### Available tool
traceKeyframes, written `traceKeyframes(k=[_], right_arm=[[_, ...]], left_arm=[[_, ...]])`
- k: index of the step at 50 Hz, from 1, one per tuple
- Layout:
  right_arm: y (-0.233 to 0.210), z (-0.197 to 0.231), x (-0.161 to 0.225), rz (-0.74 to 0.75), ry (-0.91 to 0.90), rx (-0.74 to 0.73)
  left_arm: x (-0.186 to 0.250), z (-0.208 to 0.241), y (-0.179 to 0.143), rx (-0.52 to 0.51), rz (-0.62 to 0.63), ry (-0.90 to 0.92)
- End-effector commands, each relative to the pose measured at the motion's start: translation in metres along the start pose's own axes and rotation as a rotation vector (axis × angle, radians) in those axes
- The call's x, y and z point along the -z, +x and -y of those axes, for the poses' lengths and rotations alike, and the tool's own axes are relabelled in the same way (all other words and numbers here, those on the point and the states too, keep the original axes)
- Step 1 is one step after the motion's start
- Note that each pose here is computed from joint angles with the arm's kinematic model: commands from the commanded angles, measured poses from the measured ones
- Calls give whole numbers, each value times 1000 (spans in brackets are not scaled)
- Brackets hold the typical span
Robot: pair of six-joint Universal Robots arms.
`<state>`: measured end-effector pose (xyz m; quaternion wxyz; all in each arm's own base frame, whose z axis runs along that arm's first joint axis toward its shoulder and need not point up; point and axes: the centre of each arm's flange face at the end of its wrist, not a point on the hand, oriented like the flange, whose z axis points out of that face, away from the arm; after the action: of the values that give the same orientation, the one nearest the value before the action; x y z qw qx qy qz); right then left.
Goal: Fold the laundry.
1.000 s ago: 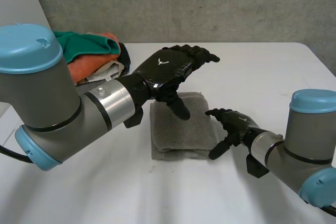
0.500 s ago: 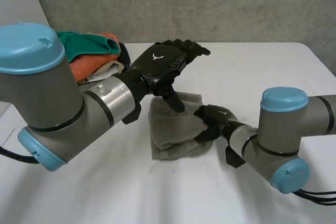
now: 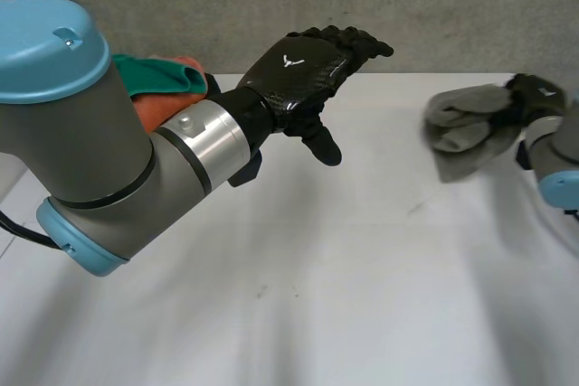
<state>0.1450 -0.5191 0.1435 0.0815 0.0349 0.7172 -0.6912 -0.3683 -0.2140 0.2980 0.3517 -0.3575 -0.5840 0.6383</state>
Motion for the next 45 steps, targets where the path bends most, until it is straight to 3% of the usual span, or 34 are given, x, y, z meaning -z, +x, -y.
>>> traceKeyframes(k=[1,17,25,36,40,44,45], right_arm=[[67,11,-27,-111,68,58],[97,-5,-27,-116,-10,96],[119,11,-19,-275,-34,419],[73,68,15,-56,96,537],[30,82,48,72,129,618],[-12,83,88,207,117,721],[-26,75,106,274,93,770]], left_arm=[[0,-3,6,5,-13,-8],[-1,-7,12,10,-30,-18],[-1,-4,12,6,-31,-9],[-1,7,7,-6,-1,21],[1,23,-12,-28,104,66],[3,32,-70,-66,326,102],[7,34,-97,-98,411,105]])
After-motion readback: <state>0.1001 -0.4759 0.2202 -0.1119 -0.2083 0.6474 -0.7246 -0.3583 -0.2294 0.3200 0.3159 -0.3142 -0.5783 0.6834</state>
